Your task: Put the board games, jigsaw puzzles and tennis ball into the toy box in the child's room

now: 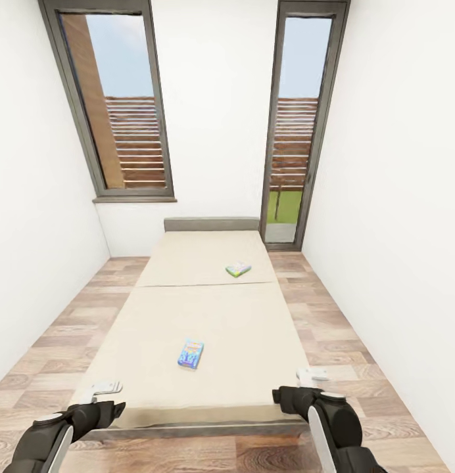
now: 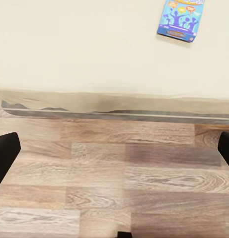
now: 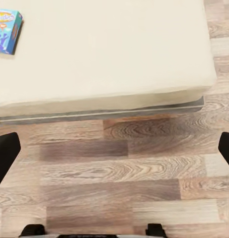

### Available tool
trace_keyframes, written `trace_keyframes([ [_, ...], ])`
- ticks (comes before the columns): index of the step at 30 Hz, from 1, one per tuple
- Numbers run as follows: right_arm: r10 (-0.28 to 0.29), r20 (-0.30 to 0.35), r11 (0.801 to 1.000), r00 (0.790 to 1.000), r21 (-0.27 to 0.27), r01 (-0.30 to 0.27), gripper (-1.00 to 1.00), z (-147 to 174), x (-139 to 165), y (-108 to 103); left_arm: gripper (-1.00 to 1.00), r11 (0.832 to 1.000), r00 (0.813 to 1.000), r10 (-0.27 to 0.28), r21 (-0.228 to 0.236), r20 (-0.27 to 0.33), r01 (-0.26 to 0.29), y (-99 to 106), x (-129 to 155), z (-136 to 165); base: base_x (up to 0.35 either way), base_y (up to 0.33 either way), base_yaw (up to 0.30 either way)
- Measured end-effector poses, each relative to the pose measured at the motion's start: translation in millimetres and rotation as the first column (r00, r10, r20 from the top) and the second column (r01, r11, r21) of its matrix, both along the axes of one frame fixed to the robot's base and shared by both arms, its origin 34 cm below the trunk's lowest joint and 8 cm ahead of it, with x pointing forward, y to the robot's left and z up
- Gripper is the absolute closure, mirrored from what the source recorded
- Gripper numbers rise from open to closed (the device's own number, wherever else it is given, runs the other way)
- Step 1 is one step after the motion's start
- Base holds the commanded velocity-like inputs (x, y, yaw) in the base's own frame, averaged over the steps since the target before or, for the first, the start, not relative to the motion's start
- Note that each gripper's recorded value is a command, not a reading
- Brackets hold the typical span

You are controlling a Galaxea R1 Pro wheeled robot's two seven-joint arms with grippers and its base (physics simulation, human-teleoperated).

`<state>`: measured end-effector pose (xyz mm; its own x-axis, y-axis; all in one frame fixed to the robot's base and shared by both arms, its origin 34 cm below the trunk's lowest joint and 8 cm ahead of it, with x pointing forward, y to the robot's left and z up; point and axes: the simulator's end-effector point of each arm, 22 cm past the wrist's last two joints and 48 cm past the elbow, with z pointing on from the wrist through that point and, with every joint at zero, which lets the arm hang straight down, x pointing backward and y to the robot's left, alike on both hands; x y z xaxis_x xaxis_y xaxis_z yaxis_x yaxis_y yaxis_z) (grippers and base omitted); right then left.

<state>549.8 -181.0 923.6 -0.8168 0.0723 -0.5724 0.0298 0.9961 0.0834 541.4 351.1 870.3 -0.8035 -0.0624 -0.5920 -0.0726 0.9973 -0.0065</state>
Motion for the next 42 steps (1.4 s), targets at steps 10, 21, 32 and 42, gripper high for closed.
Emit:
trace_keyframes([
  [10,0.021,0.073,1.000,0.997,-0.002,-0.021,-1.00,47,49,6,-1.00,1.000,1.000,0.012,-0.022,-0.024,-0.013,-2,18,14,0.001,0.000,0.000],
  [21,0.101,0.120,0.993,0.988,0.053,-0.108,-1.00,66,58,46,-1.00,0.998,1.000,0.014,-0.065,0.026,-0.012,-26,84,58,0.000,0.000,0.000],
  [32,0.208,0.141,0.976,0.968,0.034,-0.215,-1.00,73,52,87,-1.00,0.997,0.999,-0.036,-0.074,0.001,0.036,-59,86,47,0.000,0.000,-0.002],
  [42,0.210,0.144,0.976,0.967,0.033,-0.217,-1.00,73,52,88,-1.00,0.996,0.998,-0.065,-0.060,-0.005,0.064,-68,86,45,0.091,-0.038,-0.142],
])
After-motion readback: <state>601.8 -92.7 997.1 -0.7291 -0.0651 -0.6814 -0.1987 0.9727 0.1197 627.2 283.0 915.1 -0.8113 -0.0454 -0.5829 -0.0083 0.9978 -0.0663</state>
